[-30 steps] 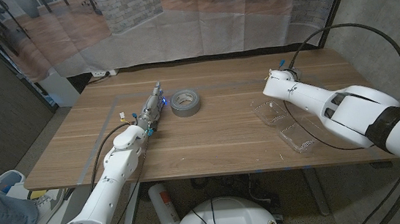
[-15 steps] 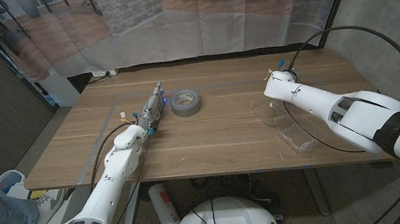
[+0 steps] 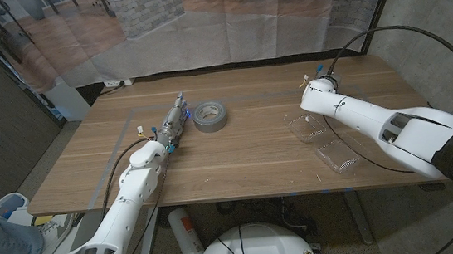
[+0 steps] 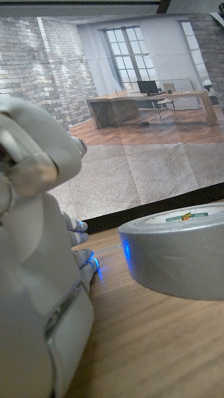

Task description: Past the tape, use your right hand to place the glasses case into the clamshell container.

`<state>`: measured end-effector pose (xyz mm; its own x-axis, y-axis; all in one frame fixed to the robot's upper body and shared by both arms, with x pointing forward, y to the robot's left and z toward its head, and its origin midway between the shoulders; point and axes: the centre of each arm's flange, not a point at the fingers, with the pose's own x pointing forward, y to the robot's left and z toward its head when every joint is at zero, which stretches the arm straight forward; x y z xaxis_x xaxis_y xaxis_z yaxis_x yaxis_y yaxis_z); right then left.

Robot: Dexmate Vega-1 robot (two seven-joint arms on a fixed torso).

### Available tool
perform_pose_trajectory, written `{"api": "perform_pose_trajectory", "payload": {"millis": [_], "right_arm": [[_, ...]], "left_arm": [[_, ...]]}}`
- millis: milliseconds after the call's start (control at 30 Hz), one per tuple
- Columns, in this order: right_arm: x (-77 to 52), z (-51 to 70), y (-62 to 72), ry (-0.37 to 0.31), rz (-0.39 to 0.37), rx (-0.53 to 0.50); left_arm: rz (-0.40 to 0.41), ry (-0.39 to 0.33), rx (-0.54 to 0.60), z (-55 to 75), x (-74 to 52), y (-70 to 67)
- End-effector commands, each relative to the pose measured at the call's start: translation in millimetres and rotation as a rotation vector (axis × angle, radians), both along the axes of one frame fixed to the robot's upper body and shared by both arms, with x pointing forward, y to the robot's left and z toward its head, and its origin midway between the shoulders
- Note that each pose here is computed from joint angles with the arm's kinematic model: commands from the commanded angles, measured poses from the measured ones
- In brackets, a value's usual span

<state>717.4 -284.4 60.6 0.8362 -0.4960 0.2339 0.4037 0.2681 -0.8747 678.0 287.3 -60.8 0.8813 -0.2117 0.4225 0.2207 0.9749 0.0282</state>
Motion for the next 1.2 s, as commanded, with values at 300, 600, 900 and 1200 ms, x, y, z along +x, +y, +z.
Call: {"api": "perform_pose_trajectory", "payload": {"millis": [300, 600, 900, 1200], "right_arm": [[-12.6, 14.4, 3.1, -0.052, 0.011, -0.034], [-20.3, 17.7, 6.2, -0.072, 0.047, -0.048], [-31.8, 20.4, 7.8, -0.101, 0.073, -0.056], [-40.5, 19.7, 9.5, -0.128, 0.113, -0.055]], "left_arm": [[-0.002, -0.011, -0.001, 4.2, 1.5, 1.4], [-0.008, -0.016, -0.003, 5.4, 2.9, -0.4], [-0.01, -0.02, -0.002, 5.8, 2.8, -2.7], [-0.01, -0.025, -0.003, 5.7, 1.2, -3.1]]}}
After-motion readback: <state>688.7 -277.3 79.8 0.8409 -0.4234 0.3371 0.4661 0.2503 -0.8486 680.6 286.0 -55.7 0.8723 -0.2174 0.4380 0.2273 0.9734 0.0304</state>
